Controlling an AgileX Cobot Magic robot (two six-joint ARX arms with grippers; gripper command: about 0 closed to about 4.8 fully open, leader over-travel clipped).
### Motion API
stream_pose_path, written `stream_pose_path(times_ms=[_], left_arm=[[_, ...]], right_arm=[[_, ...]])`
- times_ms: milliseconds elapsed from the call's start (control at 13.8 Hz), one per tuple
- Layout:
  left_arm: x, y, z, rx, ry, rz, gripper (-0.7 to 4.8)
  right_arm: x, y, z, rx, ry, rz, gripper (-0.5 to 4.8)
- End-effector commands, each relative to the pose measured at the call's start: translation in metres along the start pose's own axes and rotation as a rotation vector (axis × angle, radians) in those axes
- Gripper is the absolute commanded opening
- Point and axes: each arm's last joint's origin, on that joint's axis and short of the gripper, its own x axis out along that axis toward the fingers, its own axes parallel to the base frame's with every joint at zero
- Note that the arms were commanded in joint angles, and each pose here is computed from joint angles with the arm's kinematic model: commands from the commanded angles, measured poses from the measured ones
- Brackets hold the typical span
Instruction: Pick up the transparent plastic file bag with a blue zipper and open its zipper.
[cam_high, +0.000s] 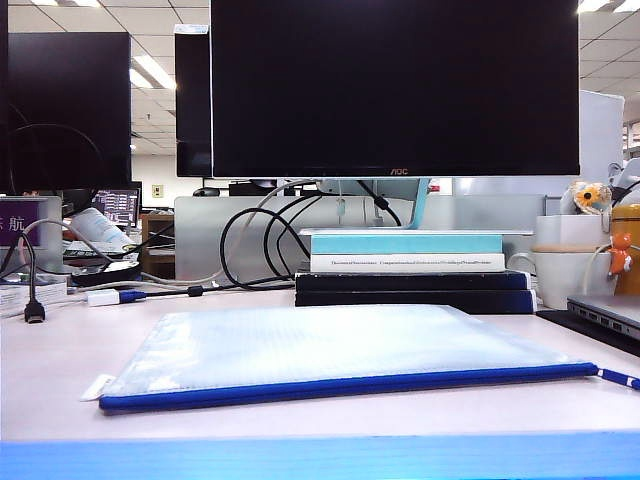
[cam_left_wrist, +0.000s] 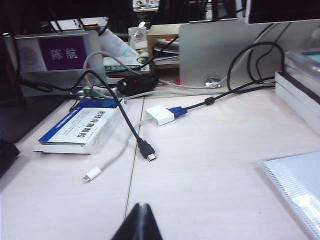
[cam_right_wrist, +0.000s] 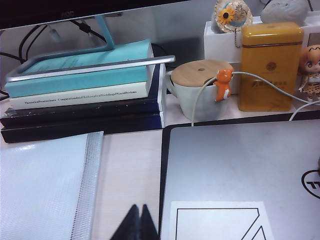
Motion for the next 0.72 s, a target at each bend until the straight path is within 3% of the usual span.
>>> stream_pose_path(times_ms=[72, 217, 362, 507, 651, 724], left_arm=[[0.000, 0.000, 0.002, 0.001, -0.018, 0.002, -0.05], [0.000, 0.000, 0.003, -0.024, -0.028, -0.002, -0.05], [-0.001, 0.000, 0.008, -0.102, -0.040, -0.012, -0.05], [-0.009, 0.004, 0.040, -0.180, -0.140, -0.030, -0.05], [-0.013, 0.008, 0.071, -0.147, -0.180, -0.025, -0.05], [-0.006, 0.009, 0.095, -0.087, -0.146, -0.023, -0.05]], right_arm=[[0.000, 0.000, 0.000, 0.005, -0.013, -0.003, -0.06], [0.000, 0.000, 0.000, 0.006, -0.016, -0.002, -0.06], [0.000, 0.000, 0.000, 0.022, -0.016, -0.001, -0.07], [-0.001, 0.000, 0.004, 0.150, -0.027, 0.002, -0.07], [-0.002, 0.001, 0.008, 0.172, -0.035, 0.004, -0.07], [-0.003, 0.002, 0.015, 0.186, -0.058, 0.009, -0.07]])
